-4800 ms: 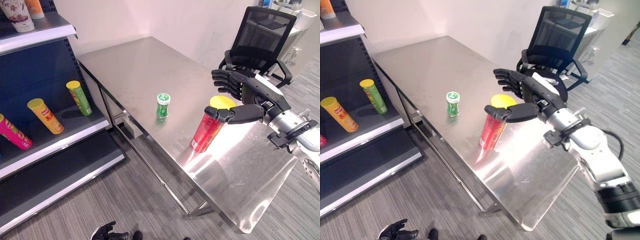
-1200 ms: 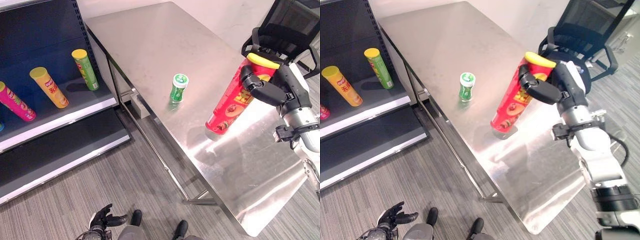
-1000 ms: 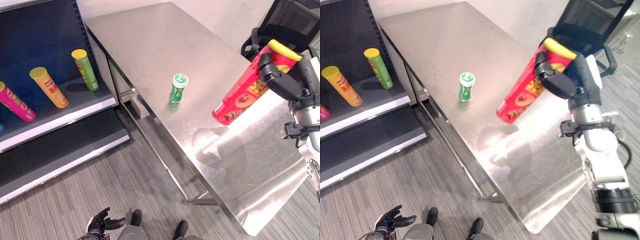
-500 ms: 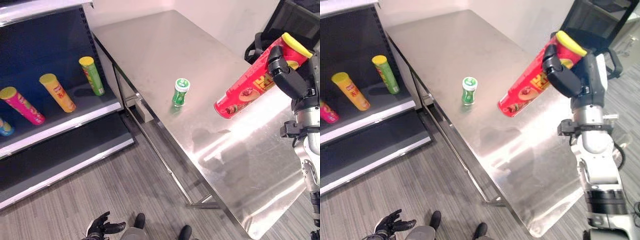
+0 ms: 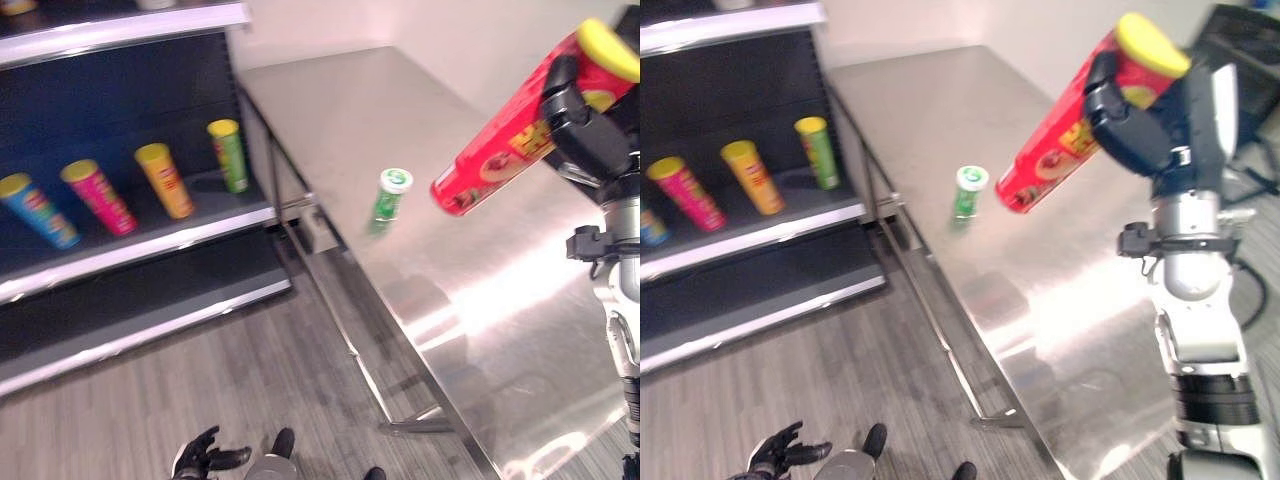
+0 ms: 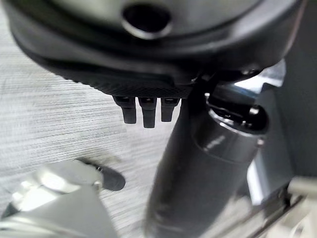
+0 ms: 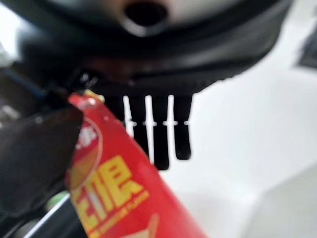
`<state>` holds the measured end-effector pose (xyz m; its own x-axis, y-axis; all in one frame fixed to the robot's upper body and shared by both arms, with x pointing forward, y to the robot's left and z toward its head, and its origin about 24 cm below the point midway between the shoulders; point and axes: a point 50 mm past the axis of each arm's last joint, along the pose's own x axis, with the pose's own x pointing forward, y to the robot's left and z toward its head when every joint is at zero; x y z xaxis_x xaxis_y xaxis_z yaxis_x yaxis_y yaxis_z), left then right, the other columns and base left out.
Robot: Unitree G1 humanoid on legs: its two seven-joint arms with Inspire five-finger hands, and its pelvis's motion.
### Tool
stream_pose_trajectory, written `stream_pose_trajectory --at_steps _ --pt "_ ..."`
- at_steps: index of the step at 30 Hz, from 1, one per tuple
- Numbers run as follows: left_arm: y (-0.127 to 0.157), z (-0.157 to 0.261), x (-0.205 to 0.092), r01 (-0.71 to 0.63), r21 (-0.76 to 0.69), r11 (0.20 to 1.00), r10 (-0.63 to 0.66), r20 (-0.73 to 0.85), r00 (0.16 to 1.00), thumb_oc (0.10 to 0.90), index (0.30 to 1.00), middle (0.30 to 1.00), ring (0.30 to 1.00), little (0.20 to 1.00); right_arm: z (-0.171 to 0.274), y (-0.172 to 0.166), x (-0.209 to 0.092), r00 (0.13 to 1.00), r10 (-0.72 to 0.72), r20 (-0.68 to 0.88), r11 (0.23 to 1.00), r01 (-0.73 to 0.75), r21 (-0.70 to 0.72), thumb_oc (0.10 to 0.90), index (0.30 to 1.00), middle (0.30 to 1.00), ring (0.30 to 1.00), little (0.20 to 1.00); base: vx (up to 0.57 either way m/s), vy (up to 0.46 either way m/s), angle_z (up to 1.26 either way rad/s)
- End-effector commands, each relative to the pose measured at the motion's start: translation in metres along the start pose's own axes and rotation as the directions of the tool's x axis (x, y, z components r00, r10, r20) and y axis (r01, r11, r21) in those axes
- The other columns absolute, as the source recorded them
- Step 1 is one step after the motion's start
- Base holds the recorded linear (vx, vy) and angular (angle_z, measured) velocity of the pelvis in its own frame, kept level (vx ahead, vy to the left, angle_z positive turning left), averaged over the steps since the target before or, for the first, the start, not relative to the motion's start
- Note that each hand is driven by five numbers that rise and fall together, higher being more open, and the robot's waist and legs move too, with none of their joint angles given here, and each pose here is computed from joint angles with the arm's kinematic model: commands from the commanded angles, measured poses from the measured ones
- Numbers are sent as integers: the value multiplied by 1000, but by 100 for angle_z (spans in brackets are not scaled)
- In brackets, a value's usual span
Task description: Put the goods on the table back onto the shelves and tidy them up.
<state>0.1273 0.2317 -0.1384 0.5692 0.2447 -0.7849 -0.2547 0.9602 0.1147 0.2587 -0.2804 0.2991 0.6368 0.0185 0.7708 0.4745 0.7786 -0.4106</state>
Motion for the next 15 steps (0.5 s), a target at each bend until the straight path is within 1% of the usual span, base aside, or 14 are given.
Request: stream_pose_trajectory --at_steps 1,4,7,9,10,11,12,13,14,15 --pt "27 -3 -3 -53 111 992 54 1 999 800 900 900 900 900 78 -13 24 906 -93 414 996 86 35 400 300 300 300 300 -30 210 69" --pt "29 -7 -4 -72 110 991 73 -5 997 800 900 900 900 900 80 -12 19 905 -69 419 997 70 13 400 300 300 300 300 -11 317 17" --pt "31 -7 -5 -69 152 986 71 -6 997 800 900 900 900 900 79 -15 17 912 -59 407 997 73 -17 400 300 300 300 300 -32 501 38" --pt "31 -7 -5 -69 153 986 71 -6 997 800 900 900 900 900 79 -15 17 912 -59 406 997 73 -18 400 300 300 300 300 3 74 15" --pt "31 -7 -5 -69 153 986 71 -6 997 800 900 900 900 900 79 -15 17 912 -59 406 997 73 -18 400 300 300 300 300 -64 512 8" --pt "28 -3 -3 -55 192 980 55 3 998 800 900 900 900 900 71 -16 13 927 -62 369 995 86 -50 400 300 300 300 300 -63 513 4" --pt "29 -3 -3 -55 193 980 56 3 998 800 900 900 900 900 71 -16 13 928 -62 368 995 86 -50 400 300 300 300 300 -119 960 10" --pt "36 8 0 -68 218 974 63 29 998 800 900 900 900 900 59 -13 6 948 -46 314 990 85 -112 400 300 300 300 300 -104 674 13" --pt "46 20 1 -106 218 970 93 68 993 800 900 900 900 900 58 -11 3 948 -57 312 991 91 -96 400 300 300 300 300 -116 679 34" --pt "47 21 1 -107 217 970 94 69 993 800 900 900 900 900 58 -10 3 948 -58 313 991 92 -95 400 300 300 300 300 -62 235 57"
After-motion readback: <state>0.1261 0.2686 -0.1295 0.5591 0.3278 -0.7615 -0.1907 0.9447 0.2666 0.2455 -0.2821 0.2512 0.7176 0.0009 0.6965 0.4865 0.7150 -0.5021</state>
